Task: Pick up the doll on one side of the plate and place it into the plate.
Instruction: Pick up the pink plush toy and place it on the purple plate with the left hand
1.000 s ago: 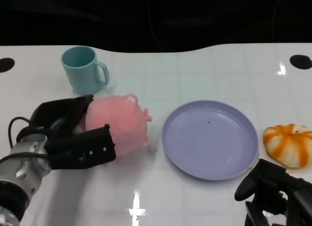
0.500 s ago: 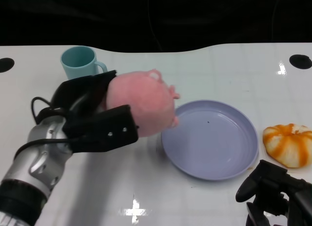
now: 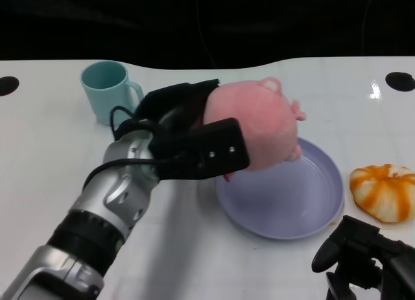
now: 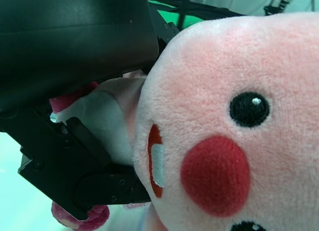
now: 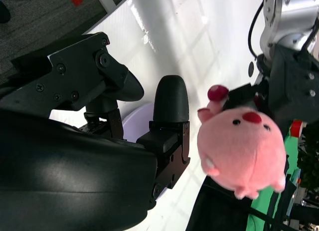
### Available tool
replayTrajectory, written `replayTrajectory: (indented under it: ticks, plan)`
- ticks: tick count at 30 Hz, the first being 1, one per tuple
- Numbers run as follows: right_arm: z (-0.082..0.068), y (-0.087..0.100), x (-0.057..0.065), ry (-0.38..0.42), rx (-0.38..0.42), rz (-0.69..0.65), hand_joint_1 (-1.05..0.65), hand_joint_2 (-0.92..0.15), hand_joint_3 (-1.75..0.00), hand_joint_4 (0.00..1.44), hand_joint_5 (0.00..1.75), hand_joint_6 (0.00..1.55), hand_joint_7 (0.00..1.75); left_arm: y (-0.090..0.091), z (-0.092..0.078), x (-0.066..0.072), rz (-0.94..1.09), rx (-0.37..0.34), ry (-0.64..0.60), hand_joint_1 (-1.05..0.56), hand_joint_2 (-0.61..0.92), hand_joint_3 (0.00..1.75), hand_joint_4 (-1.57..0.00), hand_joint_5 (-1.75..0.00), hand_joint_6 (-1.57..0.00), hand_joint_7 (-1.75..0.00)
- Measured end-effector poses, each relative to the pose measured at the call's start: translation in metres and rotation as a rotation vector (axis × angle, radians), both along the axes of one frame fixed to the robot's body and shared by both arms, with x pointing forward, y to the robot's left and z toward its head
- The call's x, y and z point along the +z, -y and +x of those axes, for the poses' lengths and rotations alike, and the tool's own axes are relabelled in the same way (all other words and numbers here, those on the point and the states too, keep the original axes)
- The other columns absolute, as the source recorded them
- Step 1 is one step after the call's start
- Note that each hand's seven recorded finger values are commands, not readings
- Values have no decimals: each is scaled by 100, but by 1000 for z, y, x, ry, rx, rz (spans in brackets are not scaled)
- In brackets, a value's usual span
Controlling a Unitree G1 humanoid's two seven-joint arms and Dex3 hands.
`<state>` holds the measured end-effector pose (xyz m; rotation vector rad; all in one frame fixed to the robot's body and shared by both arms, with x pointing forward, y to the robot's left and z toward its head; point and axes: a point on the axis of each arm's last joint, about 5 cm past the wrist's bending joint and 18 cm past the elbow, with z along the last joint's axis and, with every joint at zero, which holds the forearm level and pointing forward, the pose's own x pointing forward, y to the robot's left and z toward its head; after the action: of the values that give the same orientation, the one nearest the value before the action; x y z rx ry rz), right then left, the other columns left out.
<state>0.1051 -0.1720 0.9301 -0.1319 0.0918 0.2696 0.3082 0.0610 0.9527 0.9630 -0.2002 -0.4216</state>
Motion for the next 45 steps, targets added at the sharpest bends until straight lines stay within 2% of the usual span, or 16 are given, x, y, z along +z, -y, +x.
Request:
replayTrajectory:
  ticks: [3, 9, 13, 16, 17, 18, 19, 21, 22, 23, 25, 27, 30, 32, 36, 45]
  plan:
    - [0, -1, 0, 2, 4, -5, -4, -65, -106, 57, 175, 48, 154, 12, -1, -1, 16, -28, -21, -21, 58, 97, -90, -175, -69, -175]
    - [-5, -2, 0, -8, 2, -9, -5, -66, -106, 57, 175, 48, 154, 34, -3, -7, 49, -63, -67, -25, 65, 90, -87, -175, -63, -174]
    - [-6, -3, 2, -1, 9, -6, -4, -66, -107, 57, 175, 48, 154, 41, 0, -7, 66, -65, -84, -26, 70, 77, -87, -175, -61, -166]
    - [-5, -4, 3, 5, 11, -6, -5, -65, -108, 58, 175, 48, 154, 45, 2, -8, 68, -71, -104, -22, 67, 71, -86, -175, -65, -174]
    - [-5, -4, 3, 7, 12, -6, -6, -65, -108, 58, 175, 48, 154, 47, 2, -9, 64, -72, -122, -23, 67, 60, -77, -174, -69, -146]
    - [-5, -4, 3, 9, 13, -6, -6, -65, -108, 58, 175, 48, 154, 48, 2, -10, 65, -74, -146, -25, 74, 41, -70, -159, -76, -105]
    - [-4, -4, 3, 11, 13, -6, -6, -65, -108, 58, 175, 48, 154, 49, 3, -10, 67, -75, -166, -26, 79, 30, -68, -153, -81, -85]
    - [-4, -4, 3, 13, 15, -7, -6, -65, -108, 57, 175, 48, 154, 51, 4, -10, 78, -95, -215, -29, 89, 14, -59, -144, -68, -40]
    - [-4, -5, 4, 15, 18, -7, -5, -65, -108, 57, 175, 48, 154, 52, 5, -9, 88, -109, -232, -30, 91, 13, -58, -139, -64, -31]
    - [-3, -5, 4, 17, 20, -7, -4, -64, -108, 58, 175, 48, 154, 53, 5, -7, 92, -126, -240, -36, 91, 13, -45, -125, -55, -21]
    - [-2, -7, 4, 21, 26, -5, -4, -64, -109, 58, 175, 48, 155, 54, 5, -5, 100, -167, -245, -53, 92, 19, -30, -82, -41, -7]
    - [0, -7, 3, 21, 26, -2, -2, -64, -110, 58, 175, 49, 155, 54, 5, -5, 125, -193, -242, -71, 92, 27, -23, -51, -28, -2]
    - [3, -8, 1, 18, 25, 0, -1, -64, -111, 58, 175, 49, 156, 51, 6, -6, 150, -208, -230, -86, 92, 30, -11, -34, -15, 0]
    - [6, -9, 0, 20, 21, -1, -1, -63, -111, 58, 175, 48, 156, 49, 7, -6, 159, -214, -220, -93, 92, 32, -4, -29, -9, 0]
    - [9, -10, 0, 23, 16, -3, -1, -63, -112, 58, 175, 48, 156, 46, 7, -6, 217, -233, -203, -104, 92, 40, 0, -3, -1, 0]
    - [9, -8, -2, 16, 10, -1, 0, -64, -110, 57, 175, 47, 155, 39, 11, 2, 322, -274, -165, -105, 92, 42, 0, 0, 0, 0]
